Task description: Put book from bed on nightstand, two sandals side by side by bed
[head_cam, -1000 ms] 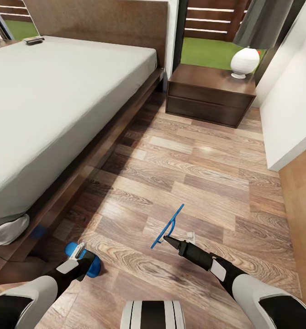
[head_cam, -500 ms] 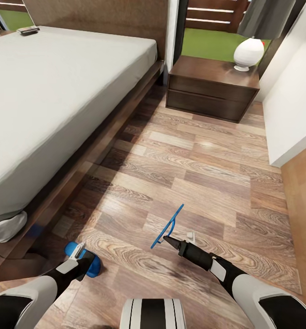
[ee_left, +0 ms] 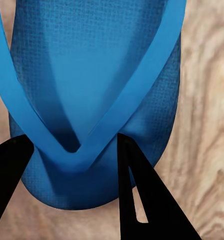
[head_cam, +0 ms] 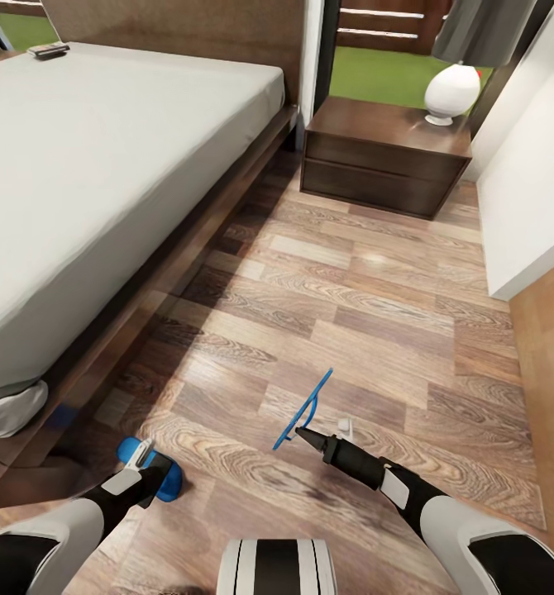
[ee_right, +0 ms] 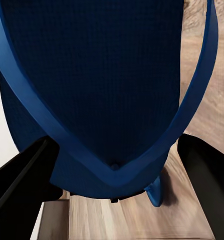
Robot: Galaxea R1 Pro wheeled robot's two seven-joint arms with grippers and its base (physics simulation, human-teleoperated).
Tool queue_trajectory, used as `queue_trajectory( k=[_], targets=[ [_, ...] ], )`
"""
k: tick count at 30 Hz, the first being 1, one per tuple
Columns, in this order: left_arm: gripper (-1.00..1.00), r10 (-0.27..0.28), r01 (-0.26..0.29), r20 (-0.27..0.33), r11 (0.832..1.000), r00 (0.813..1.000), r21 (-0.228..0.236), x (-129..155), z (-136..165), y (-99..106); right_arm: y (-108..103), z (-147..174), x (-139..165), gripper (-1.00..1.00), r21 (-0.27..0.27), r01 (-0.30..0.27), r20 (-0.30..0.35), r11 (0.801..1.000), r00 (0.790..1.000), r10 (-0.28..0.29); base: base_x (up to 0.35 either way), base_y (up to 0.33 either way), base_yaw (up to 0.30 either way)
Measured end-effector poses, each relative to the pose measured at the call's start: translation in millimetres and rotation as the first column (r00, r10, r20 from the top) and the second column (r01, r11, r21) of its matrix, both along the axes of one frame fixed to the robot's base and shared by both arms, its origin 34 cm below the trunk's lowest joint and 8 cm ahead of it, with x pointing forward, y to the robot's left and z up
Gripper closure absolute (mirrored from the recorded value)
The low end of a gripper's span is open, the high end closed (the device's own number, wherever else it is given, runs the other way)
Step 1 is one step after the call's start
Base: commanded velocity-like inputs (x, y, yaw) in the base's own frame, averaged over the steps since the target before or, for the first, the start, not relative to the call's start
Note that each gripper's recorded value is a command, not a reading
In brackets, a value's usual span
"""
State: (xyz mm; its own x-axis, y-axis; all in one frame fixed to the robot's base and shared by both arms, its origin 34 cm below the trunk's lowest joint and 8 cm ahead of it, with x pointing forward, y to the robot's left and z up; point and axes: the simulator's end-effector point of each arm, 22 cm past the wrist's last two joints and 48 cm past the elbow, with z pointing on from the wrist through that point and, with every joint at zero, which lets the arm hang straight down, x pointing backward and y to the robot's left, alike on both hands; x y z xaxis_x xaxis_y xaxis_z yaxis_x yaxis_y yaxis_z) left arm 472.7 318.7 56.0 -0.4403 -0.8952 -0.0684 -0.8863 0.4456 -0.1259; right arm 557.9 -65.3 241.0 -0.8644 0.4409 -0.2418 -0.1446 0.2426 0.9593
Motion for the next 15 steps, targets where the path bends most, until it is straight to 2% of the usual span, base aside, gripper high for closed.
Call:
queue_trajectory(
  k=[15],
  targets=[
    [1.00, -0.002, 0.002, -0.007, 1.000, 1.000, 0.001, -3.2, -3.3, 0.7, 0.0, -3.9, -1.8, 1.00, 0.001, 0.001, -0.008, 1.000, 1.000, -0.001, 0.000, 0.000, 0.000]
  ],
)
